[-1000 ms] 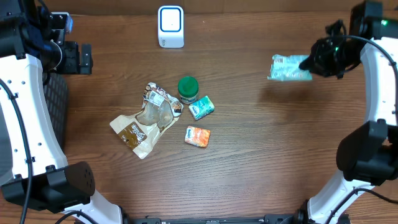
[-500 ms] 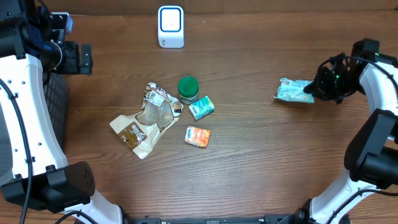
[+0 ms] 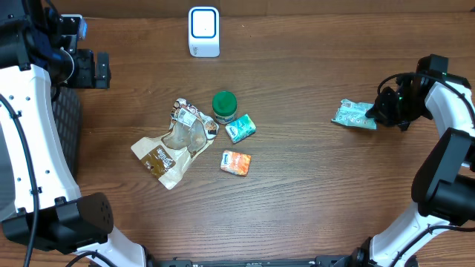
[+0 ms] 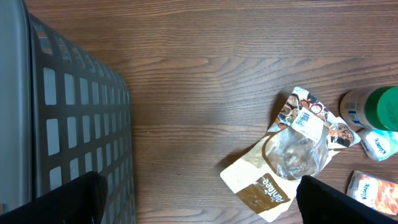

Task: Scan the item barcode
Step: 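Move the wipes pack to the right side, lower and release it, then move the right gripper to the light-blue tissue pack and grasp it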

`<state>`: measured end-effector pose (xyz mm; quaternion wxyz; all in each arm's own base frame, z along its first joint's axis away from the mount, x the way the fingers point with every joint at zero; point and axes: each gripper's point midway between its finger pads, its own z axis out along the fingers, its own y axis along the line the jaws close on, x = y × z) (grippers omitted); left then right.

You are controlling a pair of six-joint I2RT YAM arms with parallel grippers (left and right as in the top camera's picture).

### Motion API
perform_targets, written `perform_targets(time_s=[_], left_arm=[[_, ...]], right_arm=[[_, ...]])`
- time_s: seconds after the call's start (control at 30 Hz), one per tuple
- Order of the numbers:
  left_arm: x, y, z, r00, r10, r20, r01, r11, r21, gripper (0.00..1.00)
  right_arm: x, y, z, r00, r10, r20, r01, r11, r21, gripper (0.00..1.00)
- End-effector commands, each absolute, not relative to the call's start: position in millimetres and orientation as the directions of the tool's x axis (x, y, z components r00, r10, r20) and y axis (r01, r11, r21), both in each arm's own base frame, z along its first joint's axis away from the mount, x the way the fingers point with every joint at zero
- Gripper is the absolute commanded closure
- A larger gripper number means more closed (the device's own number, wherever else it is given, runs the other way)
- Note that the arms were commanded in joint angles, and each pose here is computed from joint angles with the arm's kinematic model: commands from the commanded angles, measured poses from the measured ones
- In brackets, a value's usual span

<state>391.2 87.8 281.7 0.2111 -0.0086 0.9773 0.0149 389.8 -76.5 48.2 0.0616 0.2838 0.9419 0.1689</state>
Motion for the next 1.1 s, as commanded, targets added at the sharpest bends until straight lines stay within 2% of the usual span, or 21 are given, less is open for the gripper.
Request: perform_targets(time_s=[0.0, 0.03, 0.07, 0.27, 0.47, 0.5, 0.53, 0.73, 0.87, 1.0, 1.07], left_arm=[[392, 88, 281, -0.911, 0.008, -0.413, -0.004, 1.0, 0.028, 0.0], [392, 88, 281, -0.911, 0.008, -0.413, -0.004, 1.0, 0.028, 0.0], [392, 88, 281, -0.911, 0.008, -0.413, -0.004, 1.0, 0.028, 0.01], [392, 88, 281, -0.911, 0.008, -0.413, -0.004, 1.0, 0.028, 0.0], [392, 88, 281, -0.911, 0.008, -0.413, -0.004, 1.0, 0.028, 0.0], [392, 88, 281, -0.911, 0.008, -0.413, -0.004, 1.0, 0.028, 0.01], [392, 88, 281, -0.911, 0.008, -0.413, -0.004, 1.0, 0.028, 0.01], [392, 88, 281, -0.911, 0.008, -0.413, -0.004, 1.0, 0.028, 0.0], [392, 88, 281, -0.911, 0.008, -0.413, -0.004, 1.0, 0.028, 0.0], [392, 88, 281, -0.911, 0.008, -0.413, -0.004, 1.0, 0.028, 0.0], [392, 88, 281, -0.911, 0.008, -0.413, -0.004, 1.0, 0.028, 0.01]], right_arm=[[382, -78, 49, -0.819, 0.573, 0.005, 0.543, 0.772, 0.33, 0.75], [379, -79, 50, -0.818, 0.576, 0.015, 0.548, 0.77, 0.325, 0.49], [377, -80, 52, -0.814, 0.581, 0.025, 0.556, 0.765, 0.323, 0.37], [377, -85, 92, -0.814, 0.579, 0.036, 0.559, 0.766, 0.319, 0.29], [380, -63, 161, -0.863, 0.504, -0.026, 0.468, 0.819, 0.332, 0.21], [379, -57, 168, -0.873, 0.487, -0.032, 0.45, 0.829, 0.332, 0.16], [376, -42, 179, -0.892, 0.451, -0.042, 0.413, 0.849, 0.329, 0.0], [371, 21, 177, -0.953, 0.301, -0.021, 0.277, 0.903, 0.328, 0.0], [380, 82, 172, -0.983, 0.172, -0.058, 0.133, 0.899, 0.417, 0.0], [385, 126, 167, -0.989, 0.121, -0.089, 0.068, 0.889, 0.452, 0.2], [389, 154, 158, -0.985, 0.151, -0.088, 0.092, 0.876, 0.474, 0.23]])
